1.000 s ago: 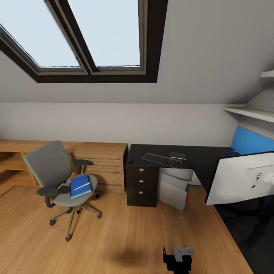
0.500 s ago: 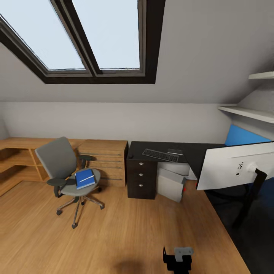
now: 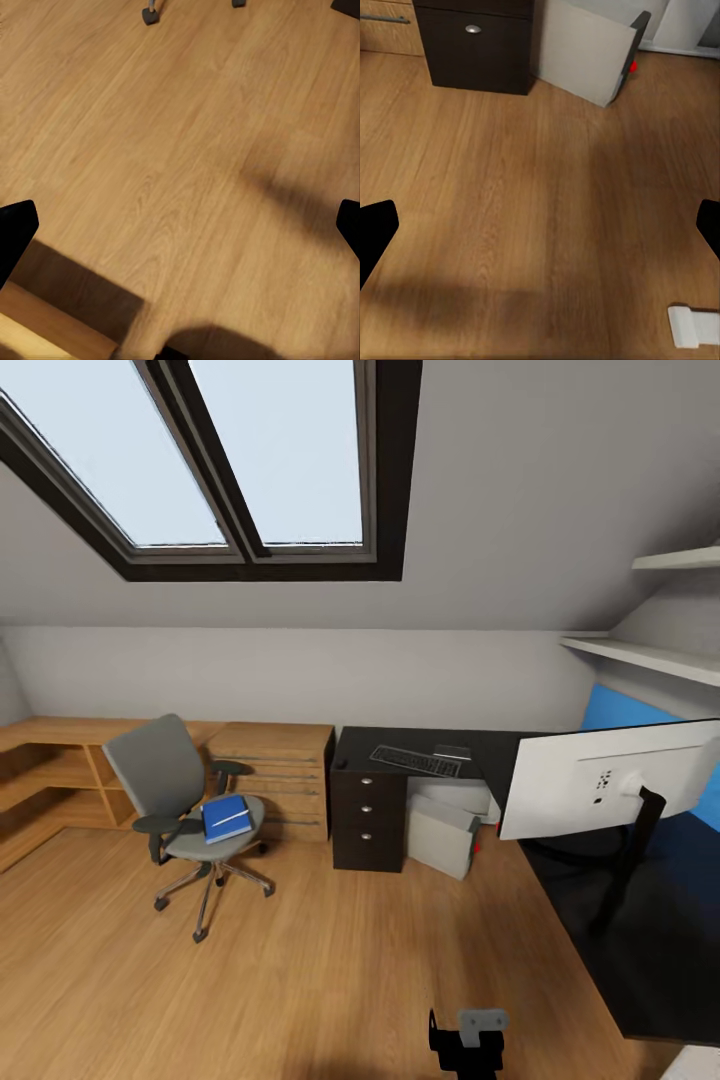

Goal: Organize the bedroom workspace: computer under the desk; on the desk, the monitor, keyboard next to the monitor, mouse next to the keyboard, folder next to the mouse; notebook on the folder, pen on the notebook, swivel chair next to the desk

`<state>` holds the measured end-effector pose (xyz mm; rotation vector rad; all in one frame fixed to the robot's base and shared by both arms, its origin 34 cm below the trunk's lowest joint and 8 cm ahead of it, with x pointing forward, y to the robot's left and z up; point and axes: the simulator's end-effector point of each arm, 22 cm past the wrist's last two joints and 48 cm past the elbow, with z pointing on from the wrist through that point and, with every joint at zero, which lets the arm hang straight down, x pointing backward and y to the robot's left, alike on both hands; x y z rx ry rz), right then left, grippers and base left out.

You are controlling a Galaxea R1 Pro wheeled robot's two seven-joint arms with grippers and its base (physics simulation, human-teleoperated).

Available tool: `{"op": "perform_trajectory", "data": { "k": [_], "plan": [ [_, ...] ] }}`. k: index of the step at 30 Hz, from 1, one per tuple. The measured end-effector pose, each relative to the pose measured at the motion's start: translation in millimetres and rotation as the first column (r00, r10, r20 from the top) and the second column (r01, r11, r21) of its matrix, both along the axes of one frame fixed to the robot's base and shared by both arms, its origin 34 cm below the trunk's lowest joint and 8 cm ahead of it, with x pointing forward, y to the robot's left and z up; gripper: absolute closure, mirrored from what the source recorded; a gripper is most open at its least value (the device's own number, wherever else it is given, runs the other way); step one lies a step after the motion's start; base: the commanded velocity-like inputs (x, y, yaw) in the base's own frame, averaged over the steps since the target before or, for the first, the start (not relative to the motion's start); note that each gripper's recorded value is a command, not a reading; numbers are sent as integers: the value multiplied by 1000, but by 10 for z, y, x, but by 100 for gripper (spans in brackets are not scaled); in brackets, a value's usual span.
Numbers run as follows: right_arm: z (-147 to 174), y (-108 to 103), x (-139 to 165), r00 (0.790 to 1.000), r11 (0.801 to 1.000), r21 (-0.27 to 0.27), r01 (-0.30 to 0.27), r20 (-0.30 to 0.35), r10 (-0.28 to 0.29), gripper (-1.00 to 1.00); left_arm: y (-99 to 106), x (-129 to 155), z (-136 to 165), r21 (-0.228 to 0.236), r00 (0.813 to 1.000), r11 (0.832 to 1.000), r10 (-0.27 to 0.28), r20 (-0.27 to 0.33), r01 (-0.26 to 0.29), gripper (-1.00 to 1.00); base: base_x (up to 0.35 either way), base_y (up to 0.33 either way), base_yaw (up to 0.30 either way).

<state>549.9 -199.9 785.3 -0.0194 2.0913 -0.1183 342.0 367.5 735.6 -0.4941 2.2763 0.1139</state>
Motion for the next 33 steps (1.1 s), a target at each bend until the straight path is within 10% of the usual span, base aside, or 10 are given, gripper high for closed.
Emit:
{"op": "perform_trajectory", "data": {
  "k": [33],
  "plan": [
    [-56,8,-25,1000,1000,1,0,-13,0,-100,24,-30,-24,4,1000,1000,4,-11,-4,-100,-154,-54,-153]
  ]
}}
